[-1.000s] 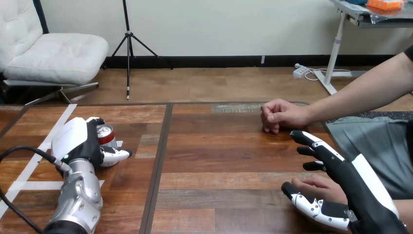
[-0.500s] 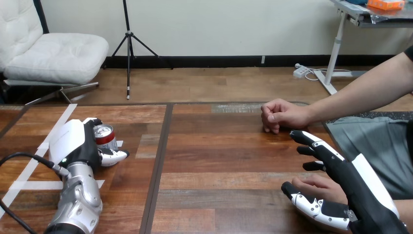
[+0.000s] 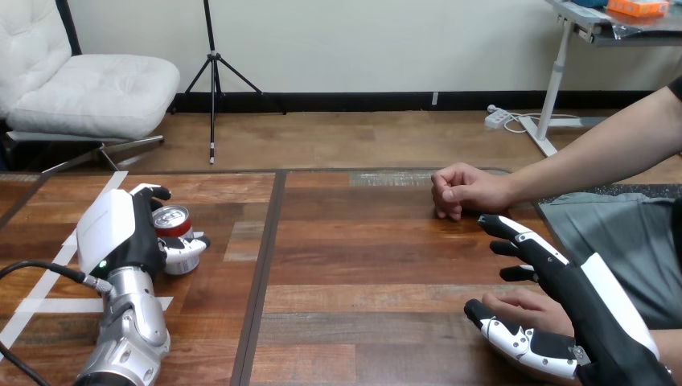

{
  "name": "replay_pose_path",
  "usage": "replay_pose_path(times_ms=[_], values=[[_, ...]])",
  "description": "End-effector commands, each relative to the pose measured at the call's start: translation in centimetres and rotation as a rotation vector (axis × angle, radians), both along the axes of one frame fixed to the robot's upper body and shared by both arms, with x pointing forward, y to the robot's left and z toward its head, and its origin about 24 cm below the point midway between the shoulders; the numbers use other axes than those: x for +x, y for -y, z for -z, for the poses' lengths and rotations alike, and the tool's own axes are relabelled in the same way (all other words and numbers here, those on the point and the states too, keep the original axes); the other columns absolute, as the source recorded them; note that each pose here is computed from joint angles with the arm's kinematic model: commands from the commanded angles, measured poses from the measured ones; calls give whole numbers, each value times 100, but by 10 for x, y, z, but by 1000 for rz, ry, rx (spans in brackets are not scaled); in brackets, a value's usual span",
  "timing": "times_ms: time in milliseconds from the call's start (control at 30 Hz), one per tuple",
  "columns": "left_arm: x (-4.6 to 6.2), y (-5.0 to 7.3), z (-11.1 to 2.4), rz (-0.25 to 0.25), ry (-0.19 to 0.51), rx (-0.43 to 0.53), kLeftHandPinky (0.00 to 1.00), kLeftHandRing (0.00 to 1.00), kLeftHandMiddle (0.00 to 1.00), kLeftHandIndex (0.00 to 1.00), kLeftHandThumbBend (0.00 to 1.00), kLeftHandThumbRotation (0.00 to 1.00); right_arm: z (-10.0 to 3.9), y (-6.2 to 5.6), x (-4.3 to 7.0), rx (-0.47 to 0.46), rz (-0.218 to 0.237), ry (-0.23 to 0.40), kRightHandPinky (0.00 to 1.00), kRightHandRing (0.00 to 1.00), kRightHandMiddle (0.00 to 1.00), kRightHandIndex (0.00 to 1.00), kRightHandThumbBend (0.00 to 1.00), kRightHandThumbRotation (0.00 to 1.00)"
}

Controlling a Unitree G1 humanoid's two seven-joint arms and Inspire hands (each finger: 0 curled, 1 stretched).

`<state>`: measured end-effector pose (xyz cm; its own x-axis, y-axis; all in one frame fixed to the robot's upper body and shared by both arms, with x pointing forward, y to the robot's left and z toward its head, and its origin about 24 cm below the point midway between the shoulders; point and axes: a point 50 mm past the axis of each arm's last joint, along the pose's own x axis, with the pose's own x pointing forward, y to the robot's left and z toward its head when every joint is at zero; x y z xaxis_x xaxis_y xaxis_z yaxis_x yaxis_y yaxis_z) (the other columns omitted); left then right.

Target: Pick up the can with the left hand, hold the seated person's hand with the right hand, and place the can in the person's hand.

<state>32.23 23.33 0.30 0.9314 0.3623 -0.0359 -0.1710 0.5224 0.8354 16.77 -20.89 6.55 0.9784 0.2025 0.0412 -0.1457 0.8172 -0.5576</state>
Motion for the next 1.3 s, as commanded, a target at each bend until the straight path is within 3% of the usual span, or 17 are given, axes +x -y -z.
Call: replay_pose_path(times_ms=[0,733,1267], values=[[19,8,-25,22,115,-6,58,66,67,68,75,0,-18,1,5,-29,-18,84,78,88,91,89,42,13],[17,8,-21,-11,151,-96,51,55,58,60,68,0,-18,3,4,-38,-13,82,79,88,91,89,42,11],[16,9,-20,-13,162,-95,46,49,53,57,71,0,-19,4,4,-36,-6,83,80,88,91,88,42,10]])
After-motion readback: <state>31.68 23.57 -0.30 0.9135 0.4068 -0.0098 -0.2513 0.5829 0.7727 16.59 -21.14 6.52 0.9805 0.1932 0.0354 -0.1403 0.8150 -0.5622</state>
